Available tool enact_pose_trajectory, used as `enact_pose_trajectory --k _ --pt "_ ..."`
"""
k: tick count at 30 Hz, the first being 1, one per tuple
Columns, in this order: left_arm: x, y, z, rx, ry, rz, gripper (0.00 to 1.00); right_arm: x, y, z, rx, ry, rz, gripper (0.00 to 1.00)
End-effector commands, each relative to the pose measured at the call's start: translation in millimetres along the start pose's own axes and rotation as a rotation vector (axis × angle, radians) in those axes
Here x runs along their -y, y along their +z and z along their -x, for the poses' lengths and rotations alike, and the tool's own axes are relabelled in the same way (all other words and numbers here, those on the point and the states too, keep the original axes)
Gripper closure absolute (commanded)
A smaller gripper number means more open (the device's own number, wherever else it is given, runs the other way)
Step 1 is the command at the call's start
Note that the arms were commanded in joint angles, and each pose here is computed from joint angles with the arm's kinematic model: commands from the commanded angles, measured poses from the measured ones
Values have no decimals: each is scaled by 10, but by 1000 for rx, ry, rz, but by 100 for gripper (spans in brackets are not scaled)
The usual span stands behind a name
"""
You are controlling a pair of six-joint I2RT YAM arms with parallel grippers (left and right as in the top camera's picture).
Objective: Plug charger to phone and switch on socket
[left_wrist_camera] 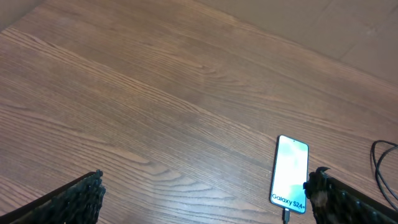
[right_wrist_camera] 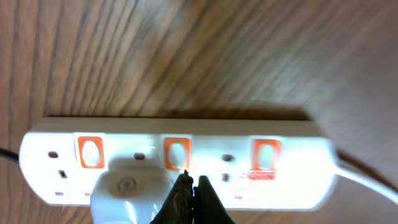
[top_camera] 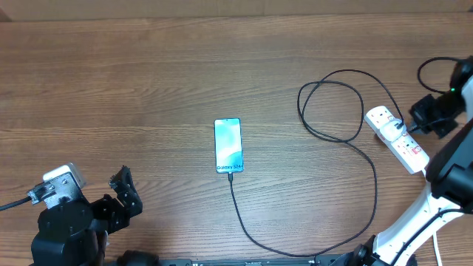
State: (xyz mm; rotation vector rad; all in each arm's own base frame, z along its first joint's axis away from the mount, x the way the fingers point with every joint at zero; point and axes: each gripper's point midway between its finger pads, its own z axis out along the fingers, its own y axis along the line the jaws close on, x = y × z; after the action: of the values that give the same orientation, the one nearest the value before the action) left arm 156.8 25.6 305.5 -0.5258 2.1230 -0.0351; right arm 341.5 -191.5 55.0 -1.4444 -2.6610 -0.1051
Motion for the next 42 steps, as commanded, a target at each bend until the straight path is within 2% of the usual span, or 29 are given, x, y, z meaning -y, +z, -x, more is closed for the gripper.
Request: enact_pose_trajectory --k 1,12,34,42 --pt "-3 6 2 4 -10 2 0 19 -241 98 29 -62 22 96" --pt "17 6 -9 -3 -9 -9 0 -68 -183 -45 -15 -138 11 96" --pt "30 6 -18 -7 -9 -17 0 -103 223 -99 -79 -149 -9 96" --pt "30 6 -18 -7 -9 -17 1 -143 590 -238 -96 -163 -25 96"
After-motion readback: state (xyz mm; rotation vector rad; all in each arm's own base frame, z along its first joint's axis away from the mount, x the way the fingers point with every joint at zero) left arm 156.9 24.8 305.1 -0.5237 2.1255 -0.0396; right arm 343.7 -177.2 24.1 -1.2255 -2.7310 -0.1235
